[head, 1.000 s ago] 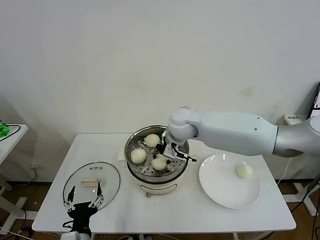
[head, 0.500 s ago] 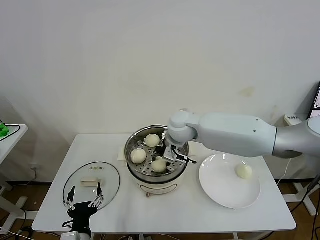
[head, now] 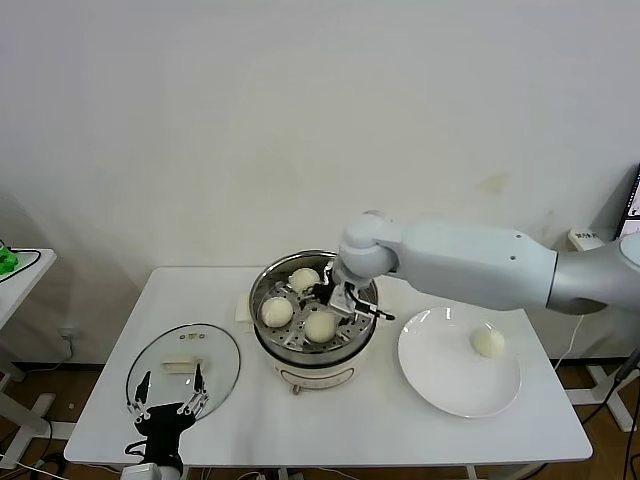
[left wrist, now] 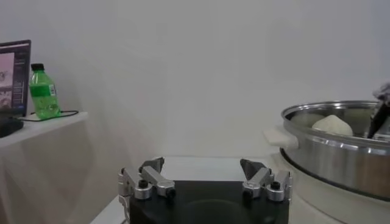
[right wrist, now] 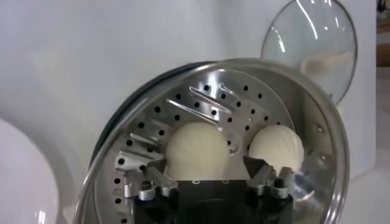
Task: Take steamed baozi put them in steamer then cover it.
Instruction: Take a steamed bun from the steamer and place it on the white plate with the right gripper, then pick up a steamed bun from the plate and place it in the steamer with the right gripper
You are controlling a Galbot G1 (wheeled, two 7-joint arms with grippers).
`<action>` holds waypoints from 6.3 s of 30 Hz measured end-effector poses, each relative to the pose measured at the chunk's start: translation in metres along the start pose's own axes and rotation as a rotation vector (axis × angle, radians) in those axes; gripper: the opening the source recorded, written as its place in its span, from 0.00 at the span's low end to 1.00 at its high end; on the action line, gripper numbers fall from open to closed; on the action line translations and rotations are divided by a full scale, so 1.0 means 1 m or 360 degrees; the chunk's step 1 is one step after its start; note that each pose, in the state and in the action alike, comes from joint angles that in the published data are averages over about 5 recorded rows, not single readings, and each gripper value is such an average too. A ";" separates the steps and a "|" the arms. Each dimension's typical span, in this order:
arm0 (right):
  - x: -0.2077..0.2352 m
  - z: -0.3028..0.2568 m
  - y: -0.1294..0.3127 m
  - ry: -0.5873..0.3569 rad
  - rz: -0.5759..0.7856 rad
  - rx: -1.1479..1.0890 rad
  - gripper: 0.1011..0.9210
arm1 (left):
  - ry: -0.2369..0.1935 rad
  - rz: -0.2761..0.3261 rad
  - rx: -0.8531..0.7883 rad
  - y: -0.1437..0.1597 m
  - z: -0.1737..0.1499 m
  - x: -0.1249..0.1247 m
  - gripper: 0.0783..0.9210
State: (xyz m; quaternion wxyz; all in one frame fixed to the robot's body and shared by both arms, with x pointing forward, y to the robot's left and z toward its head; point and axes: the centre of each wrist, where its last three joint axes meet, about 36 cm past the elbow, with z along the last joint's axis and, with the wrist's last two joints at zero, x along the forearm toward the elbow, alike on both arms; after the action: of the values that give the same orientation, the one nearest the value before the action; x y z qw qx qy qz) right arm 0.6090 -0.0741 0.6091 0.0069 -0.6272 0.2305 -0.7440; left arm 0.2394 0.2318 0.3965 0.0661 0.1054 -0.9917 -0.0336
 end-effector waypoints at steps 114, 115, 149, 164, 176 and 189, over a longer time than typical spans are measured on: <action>-0.009 0.107 0.340 0.0525 -0.0258 -0.1845 0.50 | -0.0028 0.0101 -0.0104 0.011 0.000 -0.005 0.88; -0.002 0.108 0.336 0.0526 -0.0235 -0.1843 0.50 | -0.0029 0.0103 -0.0103 0.011 0.000 -0.005 0.88; 0.069 0.032 0.027 0.0089 0.0243 -0.1572 0.52 | -0.0077 0.0097 -0.0086 0.009 -0.009 -0.015 0.88; 0.019 0.024 0.002 0.0061 0.0053 -0.1629 0.52 | -0.0091 0.0099 -0.0059 0.009 -0.012 -0.017 0.88; -0.007 0.032 0.007 0.0096 -0.0014 -0.1664 0.52 | -0.0093 0.0097 -0.0050 0.011 -0.012 -0.018 0.88; -0.027 0.042 0.012 0.0140 -0.0036 -0.1664 0.52 | -0.0091 0.0094 -0.0048 0.012 -0.011 -0.018 0.88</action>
State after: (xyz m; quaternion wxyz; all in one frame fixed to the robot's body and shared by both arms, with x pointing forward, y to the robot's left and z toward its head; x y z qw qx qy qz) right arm 0.6505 -0.0907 0.5842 -0.3248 -0.5173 0.5644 -0.5553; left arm 0.2555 0.2465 0.4064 0.0402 0.0742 -0.9952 -0.0495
